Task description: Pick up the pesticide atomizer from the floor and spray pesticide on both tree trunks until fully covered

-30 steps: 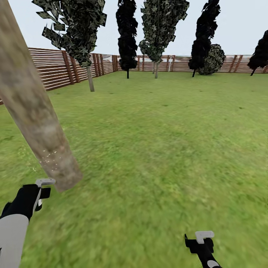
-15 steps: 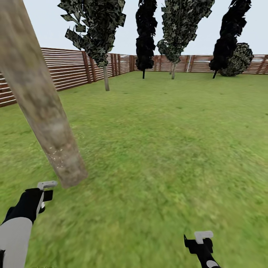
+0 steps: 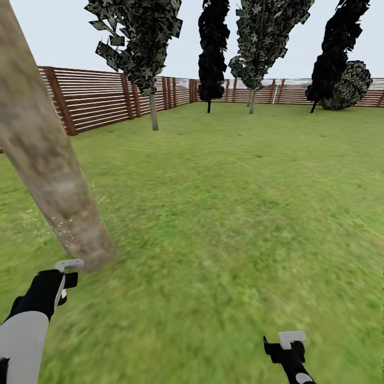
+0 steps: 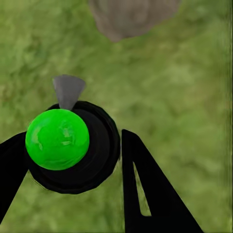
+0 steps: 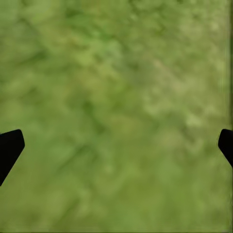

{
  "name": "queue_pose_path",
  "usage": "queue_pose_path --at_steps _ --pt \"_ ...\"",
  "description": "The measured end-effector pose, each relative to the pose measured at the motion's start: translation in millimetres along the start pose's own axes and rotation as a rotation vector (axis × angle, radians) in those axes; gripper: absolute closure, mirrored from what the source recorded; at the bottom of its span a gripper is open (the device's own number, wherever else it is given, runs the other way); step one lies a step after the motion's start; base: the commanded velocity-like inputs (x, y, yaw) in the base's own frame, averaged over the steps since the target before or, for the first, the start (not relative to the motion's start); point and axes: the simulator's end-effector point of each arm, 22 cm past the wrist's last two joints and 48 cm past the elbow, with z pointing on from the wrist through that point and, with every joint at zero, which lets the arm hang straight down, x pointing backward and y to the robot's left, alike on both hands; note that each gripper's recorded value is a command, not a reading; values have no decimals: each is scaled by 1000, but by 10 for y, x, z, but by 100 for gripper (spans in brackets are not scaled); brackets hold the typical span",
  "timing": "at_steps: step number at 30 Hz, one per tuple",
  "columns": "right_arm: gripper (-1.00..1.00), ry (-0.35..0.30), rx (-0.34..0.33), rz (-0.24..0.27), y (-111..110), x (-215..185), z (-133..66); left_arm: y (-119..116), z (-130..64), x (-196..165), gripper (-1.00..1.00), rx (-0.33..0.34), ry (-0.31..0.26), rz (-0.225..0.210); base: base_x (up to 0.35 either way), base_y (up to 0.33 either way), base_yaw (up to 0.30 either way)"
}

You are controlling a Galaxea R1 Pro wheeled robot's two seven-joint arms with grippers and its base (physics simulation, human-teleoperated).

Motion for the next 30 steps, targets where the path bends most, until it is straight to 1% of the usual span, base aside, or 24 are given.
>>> queue_pose_path --at_steps 9,26,30 --pt "-100 0 0 0 0 0 0 7 -2 -6 100 -2 -1 1 166 -250 29" --pt "-100 0 0 0 0 0 0 27 0 -10 100 -5 -3 2 165 -250 268" --pt "-100 0 0 0 0 0 0 27 -1 -11 100 -5 -3 3 161 -250 97"
